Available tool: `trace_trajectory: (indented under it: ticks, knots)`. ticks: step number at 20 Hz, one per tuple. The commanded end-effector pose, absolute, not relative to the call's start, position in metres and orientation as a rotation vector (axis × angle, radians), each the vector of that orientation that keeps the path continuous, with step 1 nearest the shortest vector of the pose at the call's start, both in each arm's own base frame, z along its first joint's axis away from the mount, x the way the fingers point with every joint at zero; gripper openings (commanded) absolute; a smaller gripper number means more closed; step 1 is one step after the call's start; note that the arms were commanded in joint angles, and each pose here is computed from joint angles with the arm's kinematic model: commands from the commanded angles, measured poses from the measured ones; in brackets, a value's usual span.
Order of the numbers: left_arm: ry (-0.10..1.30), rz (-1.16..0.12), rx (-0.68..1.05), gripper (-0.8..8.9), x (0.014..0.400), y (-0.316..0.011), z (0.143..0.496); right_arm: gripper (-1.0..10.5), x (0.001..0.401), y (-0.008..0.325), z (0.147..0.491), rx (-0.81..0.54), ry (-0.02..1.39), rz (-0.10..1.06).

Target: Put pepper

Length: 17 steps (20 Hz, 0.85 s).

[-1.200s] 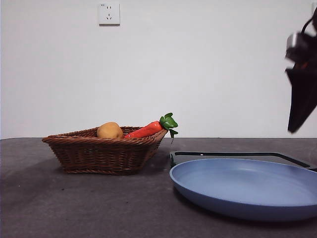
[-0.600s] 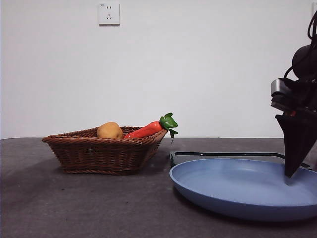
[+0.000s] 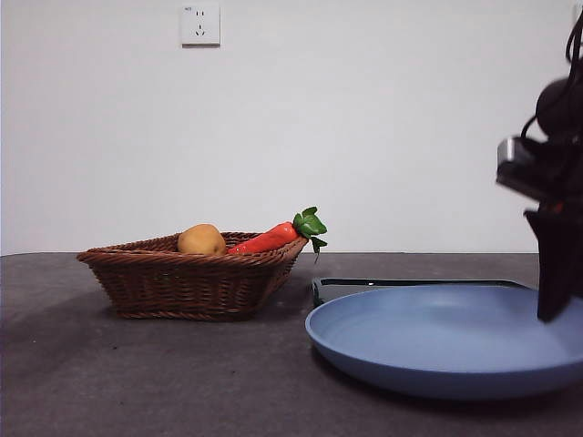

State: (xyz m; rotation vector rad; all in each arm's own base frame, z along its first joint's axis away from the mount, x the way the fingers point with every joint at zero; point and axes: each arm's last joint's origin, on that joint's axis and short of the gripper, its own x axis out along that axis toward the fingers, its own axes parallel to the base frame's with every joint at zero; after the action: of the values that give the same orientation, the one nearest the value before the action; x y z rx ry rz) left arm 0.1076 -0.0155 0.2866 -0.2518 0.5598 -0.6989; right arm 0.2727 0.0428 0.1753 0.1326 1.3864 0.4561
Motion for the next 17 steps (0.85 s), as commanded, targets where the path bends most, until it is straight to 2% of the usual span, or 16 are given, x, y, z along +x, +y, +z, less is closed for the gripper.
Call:
trace_trajectory:
  ticks: [1, 5, 10, 14, 17]
  knots:
    - [0.564, -0.679, -0.246, 3.37, 0.115, -0.018, 0.296, 0.0, 0.268, 0.042, 0.200, 0.135, 1.307, 0.436]
    - [0.617, -0.648, -0.179, 3.36, 0.144, -0.029, 0.315, 0.0, 0.245, 0.039, 0.244, 0.140, 1.156, 0.432]
    - [0.702, -0.618, -0.058, 3.36, 0.203, -0.062, 0.331, 0.0, 0.212, 0.035, 0.286, 0.141, 0.994, 0.432]
    - [0.780, -0.560, 0.049, 3.36, 0.250, -0.098, 0.327, 0.0, 0.194, 0.033, 0.308, 0.146, 0.925, 0.426]
    - [0.840, -0.505, 0.138, 3.36, 0.284, -0.122, 0.312, 0.0, 0.183, 0.032, 0.318, 0.159, 0.881, 0.422]
